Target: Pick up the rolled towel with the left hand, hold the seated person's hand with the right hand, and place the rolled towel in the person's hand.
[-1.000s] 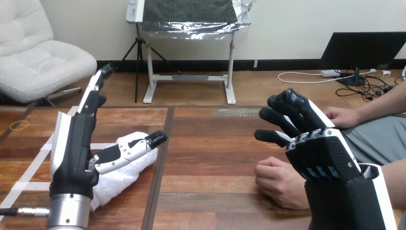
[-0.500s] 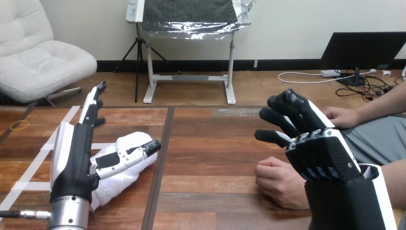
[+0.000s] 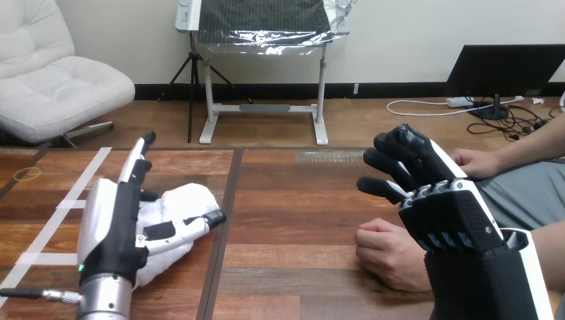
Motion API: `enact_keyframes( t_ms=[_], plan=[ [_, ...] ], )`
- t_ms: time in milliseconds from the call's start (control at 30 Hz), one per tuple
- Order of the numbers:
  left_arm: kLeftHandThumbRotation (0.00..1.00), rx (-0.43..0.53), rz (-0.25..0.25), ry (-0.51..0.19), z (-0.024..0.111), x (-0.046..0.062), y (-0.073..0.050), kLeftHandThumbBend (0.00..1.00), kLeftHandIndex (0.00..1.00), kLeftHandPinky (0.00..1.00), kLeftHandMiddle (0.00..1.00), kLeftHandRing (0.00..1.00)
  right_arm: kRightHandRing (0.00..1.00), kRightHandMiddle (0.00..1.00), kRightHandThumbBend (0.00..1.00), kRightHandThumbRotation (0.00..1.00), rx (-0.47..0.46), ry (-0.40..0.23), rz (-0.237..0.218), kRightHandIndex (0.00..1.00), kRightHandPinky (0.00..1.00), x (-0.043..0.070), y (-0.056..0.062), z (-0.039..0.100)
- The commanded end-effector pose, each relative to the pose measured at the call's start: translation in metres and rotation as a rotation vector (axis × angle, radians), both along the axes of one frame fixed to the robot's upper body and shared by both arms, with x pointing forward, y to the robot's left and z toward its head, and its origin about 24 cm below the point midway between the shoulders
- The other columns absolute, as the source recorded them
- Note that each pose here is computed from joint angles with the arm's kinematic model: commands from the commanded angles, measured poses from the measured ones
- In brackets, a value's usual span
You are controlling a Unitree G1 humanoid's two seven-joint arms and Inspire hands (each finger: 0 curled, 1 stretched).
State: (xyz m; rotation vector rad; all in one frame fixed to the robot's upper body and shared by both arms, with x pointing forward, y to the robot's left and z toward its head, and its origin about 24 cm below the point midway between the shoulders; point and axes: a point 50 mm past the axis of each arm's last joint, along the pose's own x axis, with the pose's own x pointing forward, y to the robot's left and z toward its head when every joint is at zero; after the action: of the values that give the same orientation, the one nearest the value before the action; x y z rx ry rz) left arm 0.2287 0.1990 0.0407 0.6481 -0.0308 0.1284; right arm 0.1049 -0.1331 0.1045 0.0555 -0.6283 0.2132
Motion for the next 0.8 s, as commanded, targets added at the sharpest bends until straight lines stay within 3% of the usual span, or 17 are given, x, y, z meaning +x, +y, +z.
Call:
enact_keyframes(
  t_ms=[0,267,767],
  plan=[
    [0.28,0.045,-0.018,-0.042,0.0171,0.0152,-0.0067,0.99,0.96,0.69,0.97,0.91,0.86,0.88,0.92,1.00,0.008,-0.069,0.008,0.87,0.78,0.0004,-0.0005,0.0106],
    [0.29,0.102,-0.009,0.008,0.0143,0.0178,-0.0083,0.99,0.97,0.67,0.98,0.91,0.85,0.87,0.92,1.00,0.010,-0.070,0.015,0.87,0.78,-0.0003,-0.0003,0.0116],
    [0.25,0.216,0.012,0.042,0.0090,0.0218,-0.0107,0.99,0.95,0.77,0.97,0.94,0.85,0.87,0.92,1.00,0.020,-0.076,0.011,0.87,0.78,-0.0017,0.0006,0.0123]
  ],
)
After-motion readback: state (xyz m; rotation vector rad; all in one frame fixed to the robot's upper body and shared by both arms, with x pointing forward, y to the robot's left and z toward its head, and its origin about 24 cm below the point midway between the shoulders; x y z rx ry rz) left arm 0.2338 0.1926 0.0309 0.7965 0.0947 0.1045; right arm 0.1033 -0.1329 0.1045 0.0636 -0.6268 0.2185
